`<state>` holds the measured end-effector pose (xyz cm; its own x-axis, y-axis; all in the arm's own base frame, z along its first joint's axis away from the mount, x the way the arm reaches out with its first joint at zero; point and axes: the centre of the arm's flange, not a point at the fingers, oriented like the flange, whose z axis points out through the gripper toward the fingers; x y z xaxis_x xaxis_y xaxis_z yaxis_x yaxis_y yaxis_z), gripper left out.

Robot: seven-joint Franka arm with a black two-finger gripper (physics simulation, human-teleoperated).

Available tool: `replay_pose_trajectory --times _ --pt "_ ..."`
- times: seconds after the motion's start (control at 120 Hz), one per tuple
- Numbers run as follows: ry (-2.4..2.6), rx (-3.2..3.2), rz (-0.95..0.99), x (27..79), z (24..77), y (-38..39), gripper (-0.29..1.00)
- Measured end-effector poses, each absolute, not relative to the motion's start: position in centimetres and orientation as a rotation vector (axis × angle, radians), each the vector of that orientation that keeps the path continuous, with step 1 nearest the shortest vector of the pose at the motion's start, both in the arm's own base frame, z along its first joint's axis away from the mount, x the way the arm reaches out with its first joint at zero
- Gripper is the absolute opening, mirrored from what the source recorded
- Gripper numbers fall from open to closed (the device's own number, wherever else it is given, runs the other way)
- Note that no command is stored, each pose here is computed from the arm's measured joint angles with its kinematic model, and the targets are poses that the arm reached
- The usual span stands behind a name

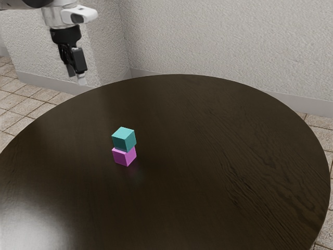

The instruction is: Pick up the blue block with one arm, and put the blue block on the table with one arm

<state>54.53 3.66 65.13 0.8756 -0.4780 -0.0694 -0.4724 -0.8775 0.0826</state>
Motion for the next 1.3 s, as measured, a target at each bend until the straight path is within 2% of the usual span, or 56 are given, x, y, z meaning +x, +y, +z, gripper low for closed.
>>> replay_pose_trajectory --times 0.275,0.408,0.467,0.542,0.65,0.783,0.842,1.017,1.3 --pt "-0.931 2.925 -0.136 54.5 65.1 2.9 0.70" --pt "-0.977 2.991 0.110 50.4 74.7 3.4 0.70" --pt "-0.981 3.008 0.097 49.6 75.3 3.5 0.70" --pt "-0.974 3.008 -0.047 49.9 71.3 3.3 0.70" --pt "-0.903 2.971 -0.293 50.3 60.0 4.9 0.70" --pt "-0.779 2.950 -0.413 50.9 46.9 8.5 0.70" --pt "-0.729 2.982 -0.419 51.6 43.2 10.2 0.70" --pt "-0.565 3.138 -0.301 52.9 41.9 12.5 0.70" --pt "-0.348 3.151 -0.117 55.8 41.2 4.2 0.70"
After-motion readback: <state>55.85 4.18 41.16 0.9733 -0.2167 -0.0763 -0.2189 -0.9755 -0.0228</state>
